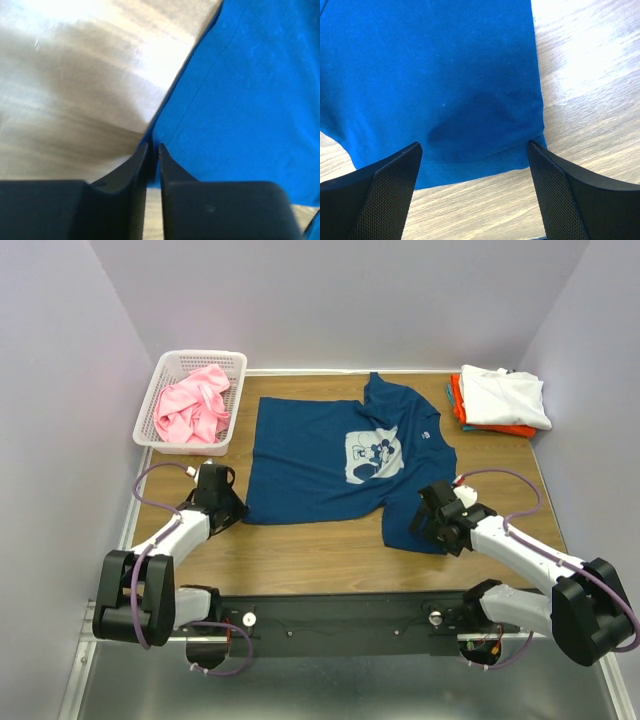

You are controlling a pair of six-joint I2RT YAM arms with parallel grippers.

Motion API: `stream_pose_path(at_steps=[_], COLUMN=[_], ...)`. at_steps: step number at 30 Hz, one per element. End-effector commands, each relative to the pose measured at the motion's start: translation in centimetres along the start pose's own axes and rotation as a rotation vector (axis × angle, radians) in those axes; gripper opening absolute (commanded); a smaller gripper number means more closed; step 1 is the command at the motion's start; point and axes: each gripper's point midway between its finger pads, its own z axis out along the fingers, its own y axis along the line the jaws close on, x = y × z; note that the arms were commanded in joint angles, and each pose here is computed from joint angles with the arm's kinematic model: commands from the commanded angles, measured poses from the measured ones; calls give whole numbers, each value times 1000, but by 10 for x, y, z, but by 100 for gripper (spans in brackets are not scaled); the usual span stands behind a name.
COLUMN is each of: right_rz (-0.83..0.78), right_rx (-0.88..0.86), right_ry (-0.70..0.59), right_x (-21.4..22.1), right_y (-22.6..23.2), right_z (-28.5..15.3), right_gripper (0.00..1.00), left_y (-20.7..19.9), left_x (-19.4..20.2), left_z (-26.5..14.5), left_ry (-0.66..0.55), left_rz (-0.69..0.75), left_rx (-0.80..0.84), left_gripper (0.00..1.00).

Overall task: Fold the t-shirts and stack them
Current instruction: Flatten the tshirt out

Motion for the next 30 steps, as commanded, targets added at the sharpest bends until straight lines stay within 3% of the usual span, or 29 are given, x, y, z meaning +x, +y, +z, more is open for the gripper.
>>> stream_pose_path(at_steps=[1, 3, 4, 5, 12, 13, 21, 24, 27, 30], right_rz=[-47, -53, -61, -64, -76, -79, -75, -73, -70, -66], right_rx=[72, 65, 61, 56, 19, 18, 9, 10, 12, 13], right_ry=[19, 16, 15, 14, -8, -5, -12, -16, -19, -20], right_x=[12, 10, 10, 10, 4, 5, 4, 3, 3, 3], right_y=[-20, -19, -18, -18, -13, -13, -12, -12, -13, -12], right_z=[10, 9, 8, 8, 3, 3, 2, 2, 2, 2], right_gripper=[93, 94, 94, 94, 95, 95, 96, 96, 96, 96], left_y=[-5, -15, -14, -15, -10, -9, 0, 1, 2, 2], left_x=[4, 7, 7, 7, 8, 10, 32, 34, 35, 35], left_z=[-13, -17, -18, -20, -27, -27, -21, -18, -16, -16], left_ry=[28, 51, 50, 47, 39, 45, 90, 101, 109, 112], left_rz=[-2, 16, 13, 10, -27, -34, -63, -63, -50, -45], left_rx=[25, 83, 80, 85, 60, 57, 65, 59, 55, 56], left_gripper=[25, 27, 66, 76, 77, 85, 80, 69, 49, 37])
